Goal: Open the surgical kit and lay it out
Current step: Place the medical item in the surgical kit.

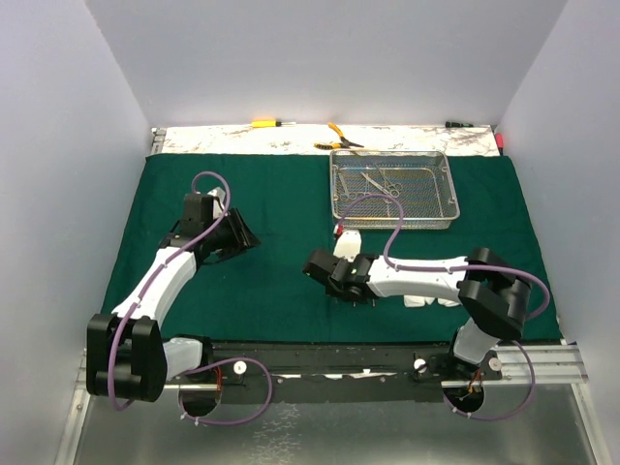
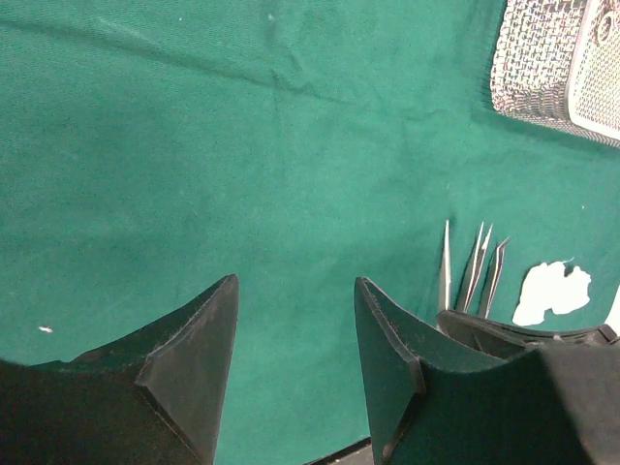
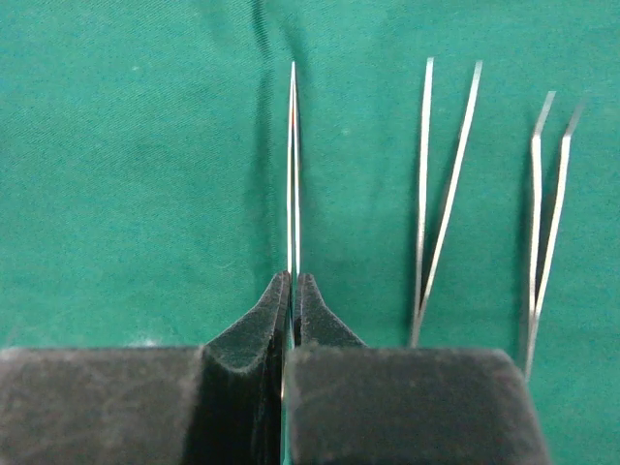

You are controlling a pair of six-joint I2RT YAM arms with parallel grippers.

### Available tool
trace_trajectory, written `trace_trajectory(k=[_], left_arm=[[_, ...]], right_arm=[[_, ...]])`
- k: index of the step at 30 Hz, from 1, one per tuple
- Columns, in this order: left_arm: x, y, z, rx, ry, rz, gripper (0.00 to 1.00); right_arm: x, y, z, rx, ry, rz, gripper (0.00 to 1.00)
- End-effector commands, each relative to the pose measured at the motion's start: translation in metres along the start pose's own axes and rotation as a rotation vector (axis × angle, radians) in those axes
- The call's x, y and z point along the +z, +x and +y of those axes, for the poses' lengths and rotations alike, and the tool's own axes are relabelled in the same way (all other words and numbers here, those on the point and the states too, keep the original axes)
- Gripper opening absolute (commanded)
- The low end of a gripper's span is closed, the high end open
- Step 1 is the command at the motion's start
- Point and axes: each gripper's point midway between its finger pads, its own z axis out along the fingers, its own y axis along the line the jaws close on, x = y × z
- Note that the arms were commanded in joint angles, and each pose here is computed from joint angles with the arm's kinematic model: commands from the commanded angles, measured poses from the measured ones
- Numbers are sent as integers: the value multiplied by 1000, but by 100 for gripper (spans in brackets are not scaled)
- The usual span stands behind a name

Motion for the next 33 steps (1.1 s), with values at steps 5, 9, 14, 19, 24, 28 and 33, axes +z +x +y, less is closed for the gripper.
trace_trajectory(k=[5, 9, 14, 19, 24, 28, 33], left_arm=[[-1, 2, 9, 31, -24, -22, 52], [-1, 2, 9, 31, -25, -21, 52], [0, 3, 10, 30, -25, -16, 52], [-1, 4, 10, 26, -26, -19, 52], [-1, 3, 9, 21, -26, -23, 52], [-3, 2, 9, 26, -25, -31, 52], [-4, 0, 7, 26, -21, -36, 52]], right_arm=[[-8, -25, -19, 17, 104, -161, 1], [-8, -26, -22, 23, 110, -170, 1], [2, -17, -17, 5, 121, -141, 1], [10, -1, -15, -5, 116, -78, 1], [15, 14, -16, -14, 102, -24, 1], [11, 13, -13, -16, 104, -9, 15], [-11, -14, -9, 4, 124, -54, 46]])
